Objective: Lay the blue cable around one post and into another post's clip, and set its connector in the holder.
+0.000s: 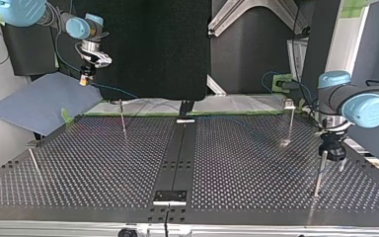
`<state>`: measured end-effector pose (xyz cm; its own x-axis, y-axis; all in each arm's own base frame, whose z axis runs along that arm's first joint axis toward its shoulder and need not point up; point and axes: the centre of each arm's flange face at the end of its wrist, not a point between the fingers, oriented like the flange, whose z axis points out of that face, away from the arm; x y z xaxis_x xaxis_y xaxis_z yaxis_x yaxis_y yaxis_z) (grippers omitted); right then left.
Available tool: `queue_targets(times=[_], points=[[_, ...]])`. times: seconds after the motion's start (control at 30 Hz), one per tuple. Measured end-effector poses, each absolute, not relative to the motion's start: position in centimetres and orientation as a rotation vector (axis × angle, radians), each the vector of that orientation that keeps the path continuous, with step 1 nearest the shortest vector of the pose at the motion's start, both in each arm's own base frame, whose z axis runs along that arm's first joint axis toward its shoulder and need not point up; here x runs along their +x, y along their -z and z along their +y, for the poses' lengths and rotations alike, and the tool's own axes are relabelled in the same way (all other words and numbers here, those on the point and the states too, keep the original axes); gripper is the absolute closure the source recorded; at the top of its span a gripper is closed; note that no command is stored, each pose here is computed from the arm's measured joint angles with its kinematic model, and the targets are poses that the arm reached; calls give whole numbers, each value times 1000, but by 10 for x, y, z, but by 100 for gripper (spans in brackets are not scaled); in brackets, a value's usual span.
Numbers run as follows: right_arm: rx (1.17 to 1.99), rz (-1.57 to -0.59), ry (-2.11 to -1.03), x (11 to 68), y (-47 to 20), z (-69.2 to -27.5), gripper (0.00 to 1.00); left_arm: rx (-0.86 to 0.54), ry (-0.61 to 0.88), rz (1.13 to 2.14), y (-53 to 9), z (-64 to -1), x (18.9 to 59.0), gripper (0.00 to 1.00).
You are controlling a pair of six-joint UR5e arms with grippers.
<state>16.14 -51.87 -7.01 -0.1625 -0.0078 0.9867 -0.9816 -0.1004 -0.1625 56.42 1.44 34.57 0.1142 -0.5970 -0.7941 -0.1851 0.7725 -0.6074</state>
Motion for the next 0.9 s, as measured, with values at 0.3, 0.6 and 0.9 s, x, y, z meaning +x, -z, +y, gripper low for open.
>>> queue_targets(times=[0.3, 0.6, 0.9], points=[[1208, -1283, -1405, 161, 71, -518, 100, -717, 350, 1514, -339, 4, 557, 0], [1210, -1286, -1404, 162, 71, -518, 100, -749, 401, 1593, -329, -9, 546, 0], [1210, -1286, -1406, 162, 71, -518, 100, -782, 393, 1615, -332, -9, 528, 0]])
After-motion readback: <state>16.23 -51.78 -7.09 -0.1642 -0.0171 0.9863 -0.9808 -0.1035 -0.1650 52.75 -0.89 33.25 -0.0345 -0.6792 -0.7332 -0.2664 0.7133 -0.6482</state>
